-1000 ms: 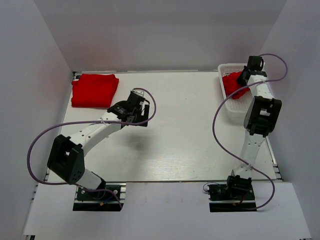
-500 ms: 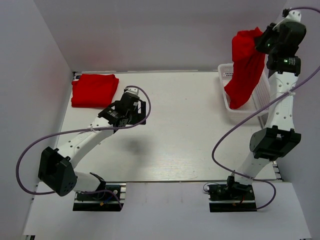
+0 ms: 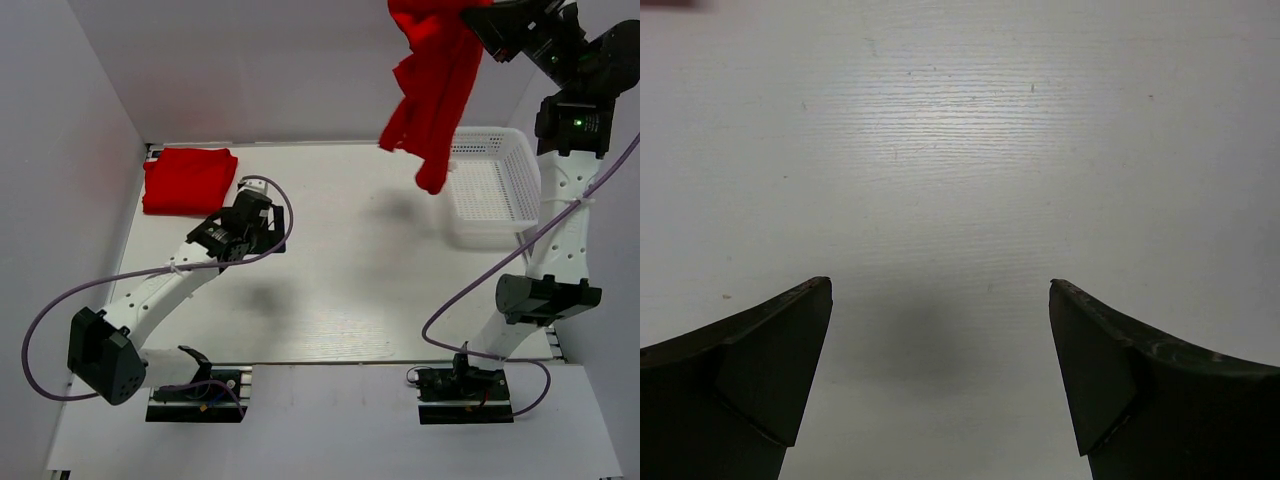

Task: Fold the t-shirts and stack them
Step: Move the tshirt to the center of the board, then flatten out the tshirt

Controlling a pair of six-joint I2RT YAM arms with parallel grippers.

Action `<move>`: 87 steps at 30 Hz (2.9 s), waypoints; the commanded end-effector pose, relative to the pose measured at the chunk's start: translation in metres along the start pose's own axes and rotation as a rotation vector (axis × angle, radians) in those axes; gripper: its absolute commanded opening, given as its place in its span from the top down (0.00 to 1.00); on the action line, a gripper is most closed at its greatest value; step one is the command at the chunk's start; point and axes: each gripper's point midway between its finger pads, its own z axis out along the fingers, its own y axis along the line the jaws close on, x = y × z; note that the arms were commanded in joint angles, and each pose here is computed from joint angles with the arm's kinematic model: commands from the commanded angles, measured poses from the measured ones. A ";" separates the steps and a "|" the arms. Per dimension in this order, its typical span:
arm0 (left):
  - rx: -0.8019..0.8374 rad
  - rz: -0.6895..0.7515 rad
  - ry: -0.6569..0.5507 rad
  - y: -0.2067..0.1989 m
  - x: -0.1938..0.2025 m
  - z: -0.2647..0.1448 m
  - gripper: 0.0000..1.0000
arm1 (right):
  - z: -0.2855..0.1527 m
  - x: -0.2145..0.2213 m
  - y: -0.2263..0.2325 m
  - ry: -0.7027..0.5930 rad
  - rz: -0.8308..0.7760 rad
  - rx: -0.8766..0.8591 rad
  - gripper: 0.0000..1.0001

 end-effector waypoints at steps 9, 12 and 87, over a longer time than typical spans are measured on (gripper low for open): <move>-0.079 -0.097 -0.045 0.020 -0.020 -0.035 0.00 | -0.002 0.090 0.075 0.163 0.135 -0.340 1.00; -0.116 -0.120 -0.023 0.026 -0.014 -0.038 0.00 | -0.037 0.205 0.055 0.346 0.307 -0.261 0.88; 0.042 0.170 0.144 -0.035 0.054 0.018 1.00 | -0.106 0.535 0.033 1.229 -0.154 0.383 0.21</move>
